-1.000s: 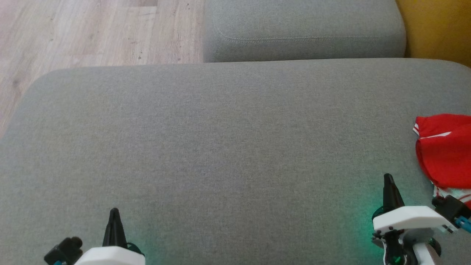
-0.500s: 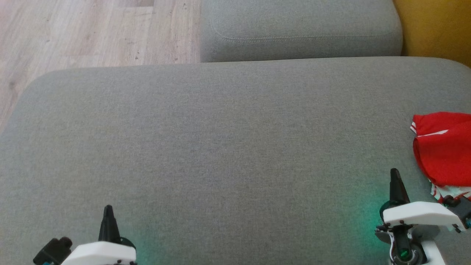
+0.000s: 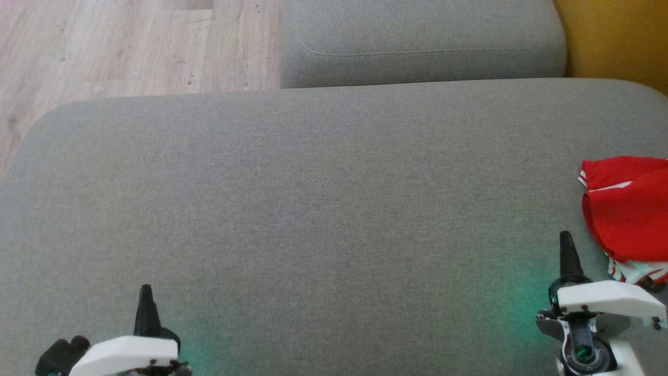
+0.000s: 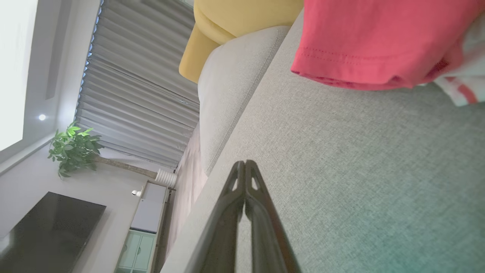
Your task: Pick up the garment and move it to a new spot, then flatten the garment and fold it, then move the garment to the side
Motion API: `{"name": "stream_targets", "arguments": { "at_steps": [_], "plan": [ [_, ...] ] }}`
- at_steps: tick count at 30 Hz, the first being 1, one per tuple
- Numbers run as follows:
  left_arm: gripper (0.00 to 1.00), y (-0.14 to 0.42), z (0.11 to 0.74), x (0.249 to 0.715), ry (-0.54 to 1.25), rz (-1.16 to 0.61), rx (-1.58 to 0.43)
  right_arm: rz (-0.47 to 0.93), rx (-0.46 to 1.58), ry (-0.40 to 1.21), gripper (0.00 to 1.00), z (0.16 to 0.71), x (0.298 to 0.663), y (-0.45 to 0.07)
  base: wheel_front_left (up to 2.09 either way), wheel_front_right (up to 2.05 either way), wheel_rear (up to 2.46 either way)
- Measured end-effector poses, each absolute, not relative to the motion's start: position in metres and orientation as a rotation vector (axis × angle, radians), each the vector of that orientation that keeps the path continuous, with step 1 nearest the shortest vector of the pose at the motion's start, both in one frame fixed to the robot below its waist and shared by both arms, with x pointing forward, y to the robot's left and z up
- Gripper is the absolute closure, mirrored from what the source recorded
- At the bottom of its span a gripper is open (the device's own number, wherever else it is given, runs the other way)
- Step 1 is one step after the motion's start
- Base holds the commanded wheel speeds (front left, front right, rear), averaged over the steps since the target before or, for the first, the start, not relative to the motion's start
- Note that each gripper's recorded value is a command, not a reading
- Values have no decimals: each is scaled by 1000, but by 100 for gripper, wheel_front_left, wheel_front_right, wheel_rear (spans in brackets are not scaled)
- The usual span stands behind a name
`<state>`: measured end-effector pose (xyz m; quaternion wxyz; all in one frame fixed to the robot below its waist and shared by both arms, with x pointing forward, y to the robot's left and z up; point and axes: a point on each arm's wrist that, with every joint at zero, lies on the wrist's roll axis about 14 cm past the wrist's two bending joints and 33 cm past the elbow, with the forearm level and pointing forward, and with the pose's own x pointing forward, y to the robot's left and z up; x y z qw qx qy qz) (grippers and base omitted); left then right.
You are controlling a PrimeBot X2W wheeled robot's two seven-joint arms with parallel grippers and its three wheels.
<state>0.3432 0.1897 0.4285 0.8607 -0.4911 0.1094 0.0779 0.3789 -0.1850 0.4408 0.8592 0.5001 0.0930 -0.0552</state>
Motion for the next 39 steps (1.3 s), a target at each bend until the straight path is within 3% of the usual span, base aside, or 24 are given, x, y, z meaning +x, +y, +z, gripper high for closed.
{"name": "stream_targets", "arguments": {
  "at_steps": [39],
  "plan": [
    [100, 189, 462, 367, 136, 94, -1481, -96, 1487, 60, 100, 477, 380, -203, 0, 0, 0]
  ]
}}
